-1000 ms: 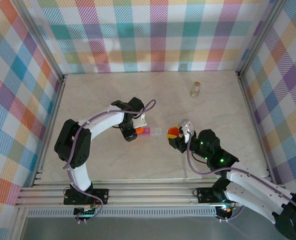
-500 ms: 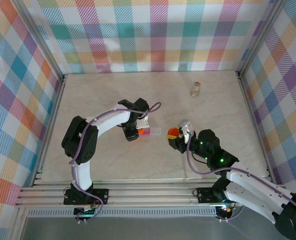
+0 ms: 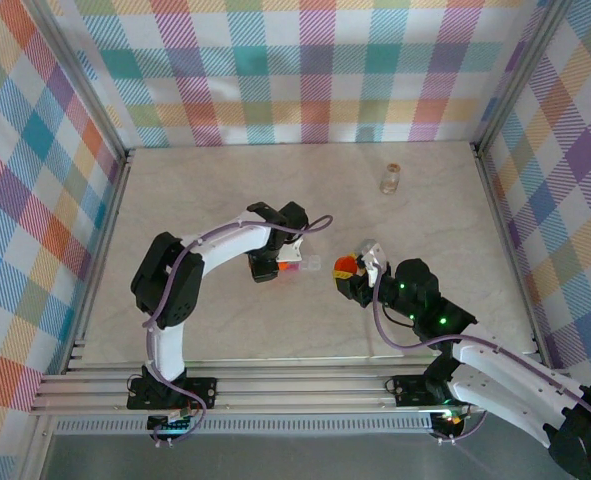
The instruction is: Sort the pills into containers
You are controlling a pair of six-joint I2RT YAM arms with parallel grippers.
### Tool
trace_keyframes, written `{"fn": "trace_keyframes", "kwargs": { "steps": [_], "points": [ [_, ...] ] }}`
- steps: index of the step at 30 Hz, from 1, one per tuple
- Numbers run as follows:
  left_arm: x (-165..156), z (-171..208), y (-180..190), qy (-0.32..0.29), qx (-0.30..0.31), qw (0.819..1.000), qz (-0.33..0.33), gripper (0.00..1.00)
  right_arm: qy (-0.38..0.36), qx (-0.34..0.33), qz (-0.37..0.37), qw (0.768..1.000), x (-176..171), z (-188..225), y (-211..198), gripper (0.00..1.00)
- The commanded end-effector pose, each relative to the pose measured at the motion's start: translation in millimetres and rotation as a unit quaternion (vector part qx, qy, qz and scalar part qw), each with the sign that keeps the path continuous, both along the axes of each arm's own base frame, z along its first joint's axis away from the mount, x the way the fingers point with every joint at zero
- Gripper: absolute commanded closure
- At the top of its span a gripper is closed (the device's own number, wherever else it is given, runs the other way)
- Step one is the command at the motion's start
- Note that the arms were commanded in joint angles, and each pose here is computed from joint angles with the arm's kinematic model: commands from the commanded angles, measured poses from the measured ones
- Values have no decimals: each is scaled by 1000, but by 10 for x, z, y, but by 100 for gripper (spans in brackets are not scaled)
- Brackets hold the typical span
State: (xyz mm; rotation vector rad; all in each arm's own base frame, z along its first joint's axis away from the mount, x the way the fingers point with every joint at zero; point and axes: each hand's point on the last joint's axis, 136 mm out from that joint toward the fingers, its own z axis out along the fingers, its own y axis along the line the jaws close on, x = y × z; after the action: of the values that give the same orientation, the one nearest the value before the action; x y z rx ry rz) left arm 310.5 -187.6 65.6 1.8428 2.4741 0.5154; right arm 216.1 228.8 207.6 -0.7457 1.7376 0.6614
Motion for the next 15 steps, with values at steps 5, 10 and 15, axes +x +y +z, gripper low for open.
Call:
{"fn": "trace_keyframes", "kwargs": {
  "steps": [5,10,15],
  "points": [
    [26,73,99,-6,51,998,-26,100,-8,21,3,1000,13,181,25,82],
    [62,125,116,-17,61,997,-33,100,-8,22,3,1000,14,183,24,82],
    [103,169,146,-34,77,995,-47,100,-8,22,4,1000,12,187,28,82]
  ]
}}
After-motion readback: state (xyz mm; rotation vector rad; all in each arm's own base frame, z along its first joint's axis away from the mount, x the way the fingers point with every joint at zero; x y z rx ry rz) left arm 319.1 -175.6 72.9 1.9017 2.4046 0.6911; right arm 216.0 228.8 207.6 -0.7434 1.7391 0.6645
